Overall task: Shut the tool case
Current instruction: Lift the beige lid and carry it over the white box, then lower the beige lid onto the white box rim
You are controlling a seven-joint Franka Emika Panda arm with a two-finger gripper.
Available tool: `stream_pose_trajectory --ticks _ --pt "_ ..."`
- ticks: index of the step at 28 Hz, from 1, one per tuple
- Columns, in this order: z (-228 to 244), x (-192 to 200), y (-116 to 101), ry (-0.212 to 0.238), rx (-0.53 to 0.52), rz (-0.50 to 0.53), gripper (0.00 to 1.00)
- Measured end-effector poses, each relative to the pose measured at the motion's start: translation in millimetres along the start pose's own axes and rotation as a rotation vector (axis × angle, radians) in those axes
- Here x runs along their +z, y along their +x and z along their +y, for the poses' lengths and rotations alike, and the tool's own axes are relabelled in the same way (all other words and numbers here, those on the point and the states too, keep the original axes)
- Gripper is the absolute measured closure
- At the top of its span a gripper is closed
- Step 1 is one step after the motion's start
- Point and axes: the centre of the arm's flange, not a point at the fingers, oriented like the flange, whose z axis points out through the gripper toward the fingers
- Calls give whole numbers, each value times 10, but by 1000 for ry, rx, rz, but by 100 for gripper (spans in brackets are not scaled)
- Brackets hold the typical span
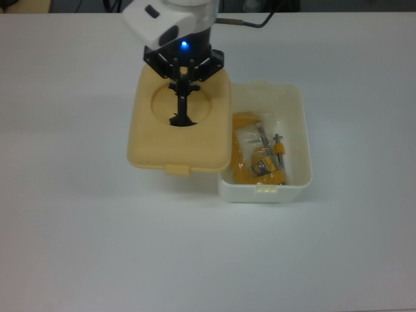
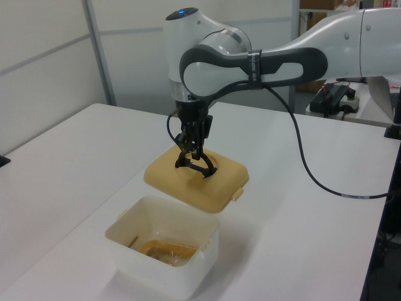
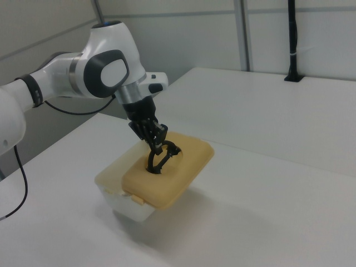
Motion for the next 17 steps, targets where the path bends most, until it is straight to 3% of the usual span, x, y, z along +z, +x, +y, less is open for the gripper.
stream_pose_trajectory --ticks 17 --pt "-792 -64 -148 23 -55 6 89"
